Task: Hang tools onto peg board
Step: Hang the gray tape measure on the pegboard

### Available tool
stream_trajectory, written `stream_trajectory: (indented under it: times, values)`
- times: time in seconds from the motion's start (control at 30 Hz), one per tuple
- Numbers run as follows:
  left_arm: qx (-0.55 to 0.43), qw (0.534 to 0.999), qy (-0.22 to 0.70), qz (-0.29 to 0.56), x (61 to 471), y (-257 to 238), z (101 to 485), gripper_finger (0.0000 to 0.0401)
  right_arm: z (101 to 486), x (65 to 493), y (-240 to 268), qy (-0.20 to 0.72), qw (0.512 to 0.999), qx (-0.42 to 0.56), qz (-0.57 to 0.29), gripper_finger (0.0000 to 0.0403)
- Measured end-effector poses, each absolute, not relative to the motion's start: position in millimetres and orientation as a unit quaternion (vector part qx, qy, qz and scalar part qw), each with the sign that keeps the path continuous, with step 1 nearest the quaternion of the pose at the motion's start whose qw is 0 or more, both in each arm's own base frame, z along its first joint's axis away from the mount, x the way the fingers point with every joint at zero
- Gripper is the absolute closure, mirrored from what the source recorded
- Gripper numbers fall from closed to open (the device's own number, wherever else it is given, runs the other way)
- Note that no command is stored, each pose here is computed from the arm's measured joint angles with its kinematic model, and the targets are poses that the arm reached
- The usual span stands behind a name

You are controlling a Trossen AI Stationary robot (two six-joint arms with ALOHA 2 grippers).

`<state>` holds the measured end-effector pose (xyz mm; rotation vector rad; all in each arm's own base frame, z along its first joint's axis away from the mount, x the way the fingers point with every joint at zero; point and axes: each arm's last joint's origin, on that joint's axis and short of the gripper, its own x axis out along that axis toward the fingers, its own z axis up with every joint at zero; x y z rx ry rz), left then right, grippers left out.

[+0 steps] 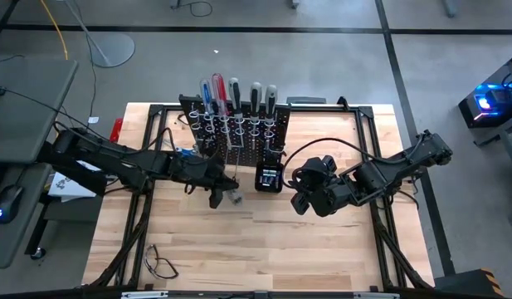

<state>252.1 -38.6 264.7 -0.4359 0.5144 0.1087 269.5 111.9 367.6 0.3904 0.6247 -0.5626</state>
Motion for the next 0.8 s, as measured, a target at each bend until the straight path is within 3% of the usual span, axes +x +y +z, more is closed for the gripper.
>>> stream_trajectory:
  times: [0.8]
  values:
    - [-0.228, 0.937, 0.262, 0.044, 256.0, -40.1, 260.2, 0.0401, 368.0, 270.5, 110.7, 0.295, 0.893, 0.199, -0.276, 0.027]
